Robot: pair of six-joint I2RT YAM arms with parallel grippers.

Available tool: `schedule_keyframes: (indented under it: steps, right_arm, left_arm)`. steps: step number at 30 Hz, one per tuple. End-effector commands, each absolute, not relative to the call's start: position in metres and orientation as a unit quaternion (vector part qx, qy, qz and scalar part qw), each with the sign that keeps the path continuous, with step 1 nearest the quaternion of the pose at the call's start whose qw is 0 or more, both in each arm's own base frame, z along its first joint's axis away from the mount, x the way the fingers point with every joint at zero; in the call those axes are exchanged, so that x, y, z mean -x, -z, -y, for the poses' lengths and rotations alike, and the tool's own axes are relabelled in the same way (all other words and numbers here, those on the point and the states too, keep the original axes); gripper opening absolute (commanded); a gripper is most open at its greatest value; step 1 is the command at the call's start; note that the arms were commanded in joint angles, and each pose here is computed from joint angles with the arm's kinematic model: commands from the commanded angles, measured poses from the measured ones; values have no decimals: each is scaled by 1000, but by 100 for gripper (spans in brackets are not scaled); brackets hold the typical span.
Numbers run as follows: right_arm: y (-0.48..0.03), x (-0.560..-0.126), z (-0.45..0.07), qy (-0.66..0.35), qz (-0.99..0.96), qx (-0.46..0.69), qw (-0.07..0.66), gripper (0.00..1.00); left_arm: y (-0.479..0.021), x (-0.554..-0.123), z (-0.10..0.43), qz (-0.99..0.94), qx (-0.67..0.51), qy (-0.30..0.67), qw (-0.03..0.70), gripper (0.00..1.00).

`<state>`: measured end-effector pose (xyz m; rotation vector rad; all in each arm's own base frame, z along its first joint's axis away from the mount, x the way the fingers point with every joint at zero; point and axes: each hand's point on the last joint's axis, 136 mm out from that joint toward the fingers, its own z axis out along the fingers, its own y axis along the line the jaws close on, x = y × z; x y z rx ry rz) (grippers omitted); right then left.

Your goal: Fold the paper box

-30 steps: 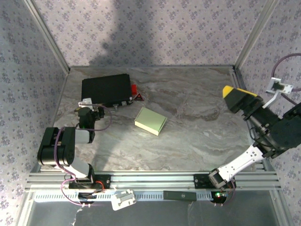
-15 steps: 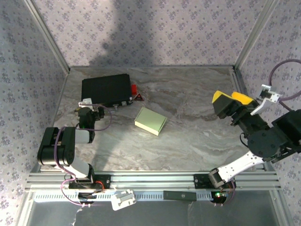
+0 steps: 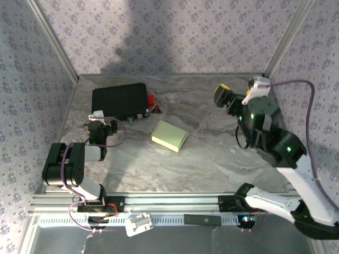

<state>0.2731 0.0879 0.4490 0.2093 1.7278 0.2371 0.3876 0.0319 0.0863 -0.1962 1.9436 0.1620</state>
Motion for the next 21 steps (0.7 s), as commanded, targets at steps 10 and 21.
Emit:
schedule_keyframes:
  steps: [10, 21]
  right_arm:
    - [-269, -349, -62, 34, -801, 18, 598, 99]
    - [-152, -365, 17, 171, -815, -60, 550, 99]
  left_arm:
    - [-92, -393, -32, -819, 78, -71, 563, 100]
    - [-92, -393, -31, -820, 77, -71, 563, 100]
